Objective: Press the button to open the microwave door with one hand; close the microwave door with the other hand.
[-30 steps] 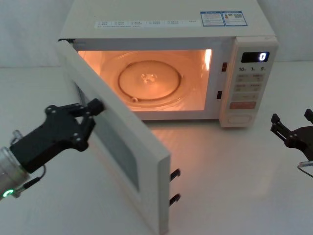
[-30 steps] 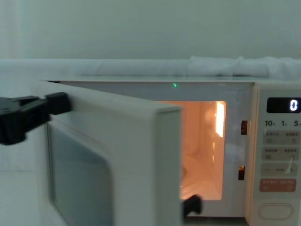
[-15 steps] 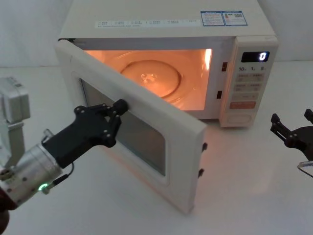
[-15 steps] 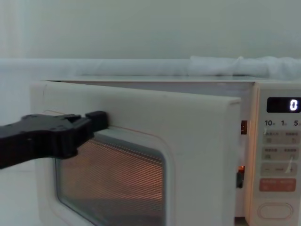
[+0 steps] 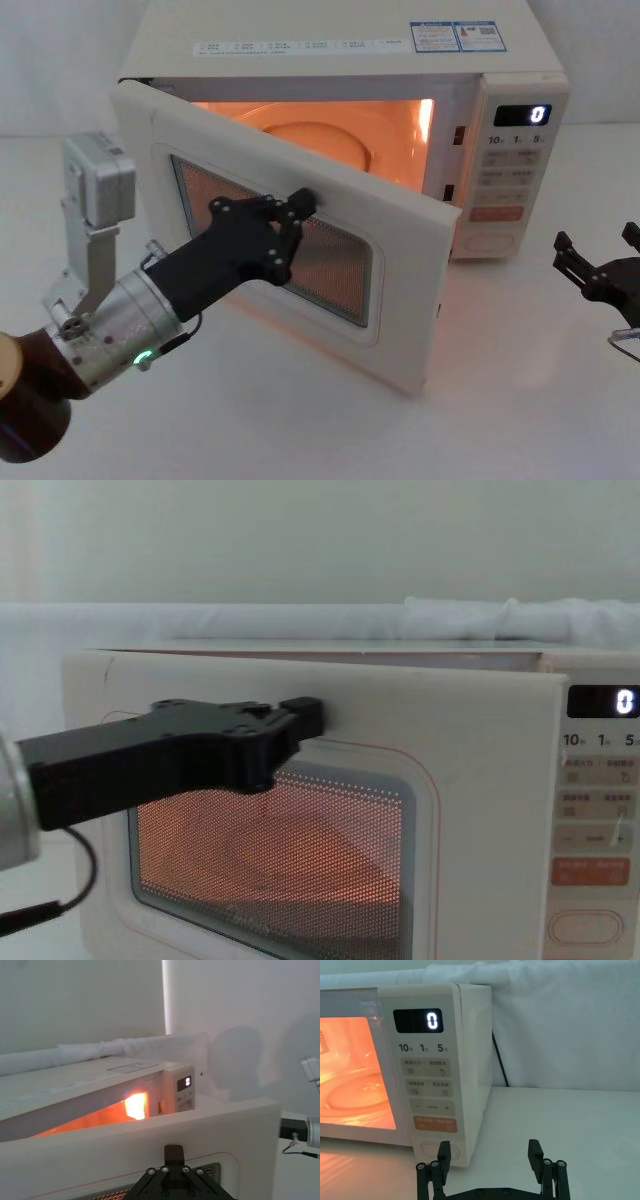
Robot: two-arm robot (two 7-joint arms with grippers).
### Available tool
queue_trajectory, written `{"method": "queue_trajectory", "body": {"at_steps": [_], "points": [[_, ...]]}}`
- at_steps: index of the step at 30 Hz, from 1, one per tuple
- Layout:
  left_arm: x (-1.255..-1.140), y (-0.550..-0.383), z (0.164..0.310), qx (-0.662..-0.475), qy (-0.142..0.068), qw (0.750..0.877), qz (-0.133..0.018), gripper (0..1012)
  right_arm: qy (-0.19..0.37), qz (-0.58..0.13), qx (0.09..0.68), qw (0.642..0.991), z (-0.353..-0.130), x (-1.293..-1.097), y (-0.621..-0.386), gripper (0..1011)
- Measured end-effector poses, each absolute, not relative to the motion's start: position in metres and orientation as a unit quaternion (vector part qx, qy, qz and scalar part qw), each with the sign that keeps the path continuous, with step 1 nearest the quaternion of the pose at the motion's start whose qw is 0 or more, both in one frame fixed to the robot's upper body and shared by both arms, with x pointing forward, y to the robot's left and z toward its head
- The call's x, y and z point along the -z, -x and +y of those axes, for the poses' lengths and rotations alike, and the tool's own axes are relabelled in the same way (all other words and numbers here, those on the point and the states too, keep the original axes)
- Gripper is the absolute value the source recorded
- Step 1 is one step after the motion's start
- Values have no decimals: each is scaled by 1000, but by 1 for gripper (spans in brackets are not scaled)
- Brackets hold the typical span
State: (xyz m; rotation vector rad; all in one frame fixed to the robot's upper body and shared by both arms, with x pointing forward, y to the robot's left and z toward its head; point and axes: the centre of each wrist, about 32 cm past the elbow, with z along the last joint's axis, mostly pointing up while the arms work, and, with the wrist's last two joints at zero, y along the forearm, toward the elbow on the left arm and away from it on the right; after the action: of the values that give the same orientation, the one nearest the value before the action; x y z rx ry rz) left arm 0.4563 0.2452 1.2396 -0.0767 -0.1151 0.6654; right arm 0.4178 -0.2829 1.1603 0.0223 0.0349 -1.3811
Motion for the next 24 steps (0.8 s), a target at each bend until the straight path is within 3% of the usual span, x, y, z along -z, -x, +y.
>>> {"method": "queue_trajectory", "body": {"at_steps": [7, 24], "points": [[-1242, -462, 231, -317, 36, 946, -52, 0, -10, 16, 637, 771, -283, -1160, -418, 1000], [-1247, -483, 211, -322, 20, 946, -39, 0, -10, 16, 637, 771, -283, -1160, -418, 1000]]}}
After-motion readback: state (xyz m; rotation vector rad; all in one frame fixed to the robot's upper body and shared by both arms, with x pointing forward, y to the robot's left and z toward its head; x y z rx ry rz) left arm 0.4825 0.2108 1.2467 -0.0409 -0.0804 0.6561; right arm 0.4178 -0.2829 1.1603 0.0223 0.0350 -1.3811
